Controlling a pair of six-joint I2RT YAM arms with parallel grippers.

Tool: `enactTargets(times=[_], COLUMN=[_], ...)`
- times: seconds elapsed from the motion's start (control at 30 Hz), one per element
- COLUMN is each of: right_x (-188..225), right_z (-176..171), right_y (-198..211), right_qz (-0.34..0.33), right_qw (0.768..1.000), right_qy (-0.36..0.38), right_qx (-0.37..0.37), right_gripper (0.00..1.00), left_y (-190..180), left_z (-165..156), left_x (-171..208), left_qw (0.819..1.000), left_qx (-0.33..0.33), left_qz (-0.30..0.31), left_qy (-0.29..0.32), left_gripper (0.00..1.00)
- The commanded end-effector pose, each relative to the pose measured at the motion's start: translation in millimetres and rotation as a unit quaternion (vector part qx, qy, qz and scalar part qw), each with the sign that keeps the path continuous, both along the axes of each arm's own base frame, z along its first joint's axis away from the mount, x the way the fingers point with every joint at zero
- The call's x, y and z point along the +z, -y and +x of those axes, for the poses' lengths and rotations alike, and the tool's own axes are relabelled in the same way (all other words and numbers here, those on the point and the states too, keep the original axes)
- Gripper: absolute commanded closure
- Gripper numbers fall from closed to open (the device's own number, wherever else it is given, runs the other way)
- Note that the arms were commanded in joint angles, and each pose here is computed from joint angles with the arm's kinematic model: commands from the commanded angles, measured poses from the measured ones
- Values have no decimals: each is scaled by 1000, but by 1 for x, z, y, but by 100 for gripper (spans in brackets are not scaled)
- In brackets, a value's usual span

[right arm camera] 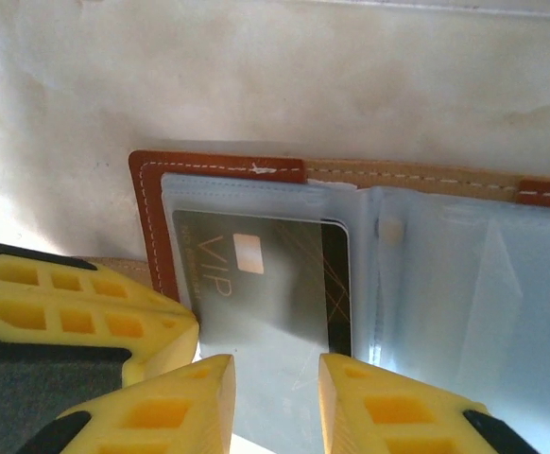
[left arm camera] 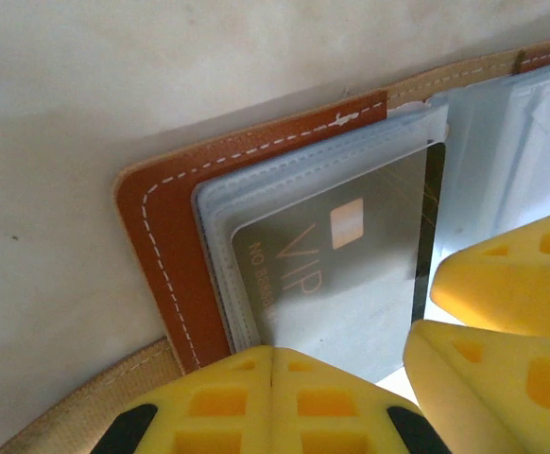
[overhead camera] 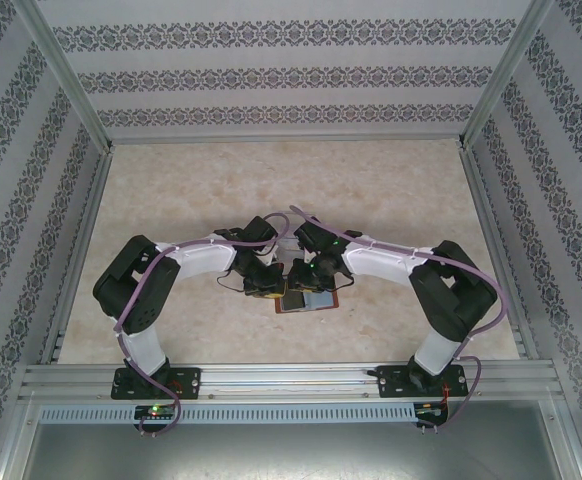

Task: Take the credit cards out of the card holder

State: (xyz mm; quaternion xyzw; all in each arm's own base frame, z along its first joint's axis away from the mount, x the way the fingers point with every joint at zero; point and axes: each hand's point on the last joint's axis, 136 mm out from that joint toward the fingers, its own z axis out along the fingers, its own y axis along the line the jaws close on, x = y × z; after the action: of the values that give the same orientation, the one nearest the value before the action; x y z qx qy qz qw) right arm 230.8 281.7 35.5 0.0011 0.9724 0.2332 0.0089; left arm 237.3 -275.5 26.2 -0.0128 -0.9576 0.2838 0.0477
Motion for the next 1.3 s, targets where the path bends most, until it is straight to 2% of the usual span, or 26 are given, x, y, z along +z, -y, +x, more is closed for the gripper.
enactTargets(times=[0.0, 0.33, 0.93, 1.27], right_x=[-12, -19, 11, 6], right_z=[-5, -7, -2, -3], right_y=[4, 23, 18, 25], right_qz=[-7, -55, -32, -38], right_qw=[1000, 998, 999, 999], right_qy=[-17, -10, 12, 8], right_qx=[-5, -7, -7, -12], right_gripper=[70, 69, 68, 68], left_y=[-9, -16, -13, 3], left_z=[-7, -7, -1, 5], left_x=[-9, -11, 4, 18], left_qw=[999, 999, 998, 999], left_qx=[-7, -13, -16, -23], left_qz=[31, 52, 51, 32], left_qy=[-3, 1, 14, 25], left_gripper=[100, 100, 100, 97])
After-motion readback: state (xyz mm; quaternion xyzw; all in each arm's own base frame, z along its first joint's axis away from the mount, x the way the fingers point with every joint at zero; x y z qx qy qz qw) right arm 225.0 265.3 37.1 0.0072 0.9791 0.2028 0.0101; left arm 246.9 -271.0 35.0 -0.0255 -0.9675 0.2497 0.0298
